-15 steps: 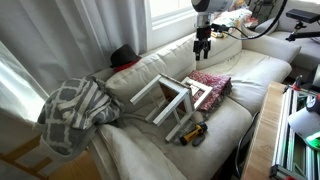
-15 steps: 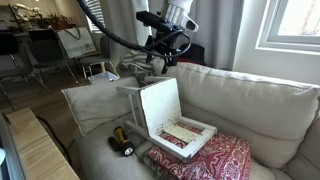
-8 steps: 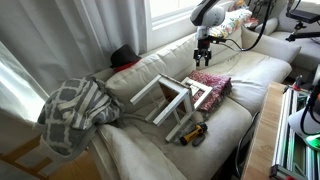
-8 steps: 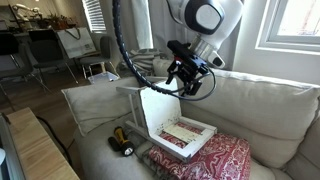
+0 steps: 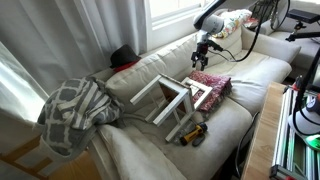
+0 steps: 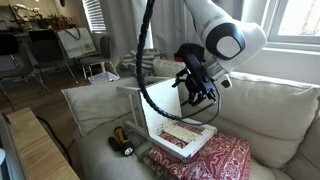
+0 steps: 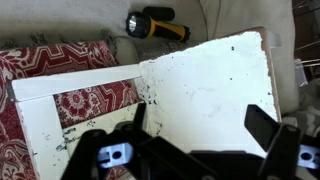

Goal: Lift the lying chair on the sofa to make it stand on its legs on the sofa seat

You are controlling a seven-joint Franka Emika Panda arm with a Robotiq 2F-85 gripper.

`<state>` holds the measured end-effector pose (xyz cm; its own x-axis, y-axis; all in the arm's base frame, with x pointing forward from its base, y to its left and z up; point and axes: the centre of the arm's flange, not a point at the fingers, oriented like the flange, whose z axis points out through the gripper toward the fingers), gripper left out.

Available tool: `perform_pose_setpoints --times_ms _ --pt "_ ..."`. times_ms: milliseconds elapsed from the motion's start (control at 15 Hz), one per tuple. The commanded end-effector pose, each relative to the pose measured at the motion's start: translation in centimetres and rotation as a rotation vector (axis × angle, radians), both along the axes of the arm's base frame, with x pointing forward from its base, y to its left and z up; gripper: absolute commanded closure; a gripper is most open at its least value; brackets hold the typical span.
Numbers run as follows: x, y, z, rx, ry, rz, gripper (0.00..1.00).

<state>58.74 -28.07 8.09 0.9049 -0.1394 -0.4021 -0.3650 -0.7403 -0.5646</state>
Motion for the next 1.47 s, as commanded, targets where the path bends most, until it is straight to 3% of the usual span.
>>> perform_pose_setpoints --times_ms 0,200,333,667,1000,1400 --pt "0.1 -0.1 0.0 0.003 -0.003 -0.001 0.00" --pt "0.4 0.2 0.1 0.006 -0.009 0.003 0.00" --pt "0.8 -1.0 -2.6 -0.098 -0.029 0.022 0.00" --pt "0.0 -3.2 -8.6 -0.141 -0.243 0.021 0.00" --pt "-1.6 -6.2 -12.9 -0.255 -0.372 0.074 0.00" --pt "-2.7 -7.5 -16.1 -0.326 -0.393 0.147 0.00"
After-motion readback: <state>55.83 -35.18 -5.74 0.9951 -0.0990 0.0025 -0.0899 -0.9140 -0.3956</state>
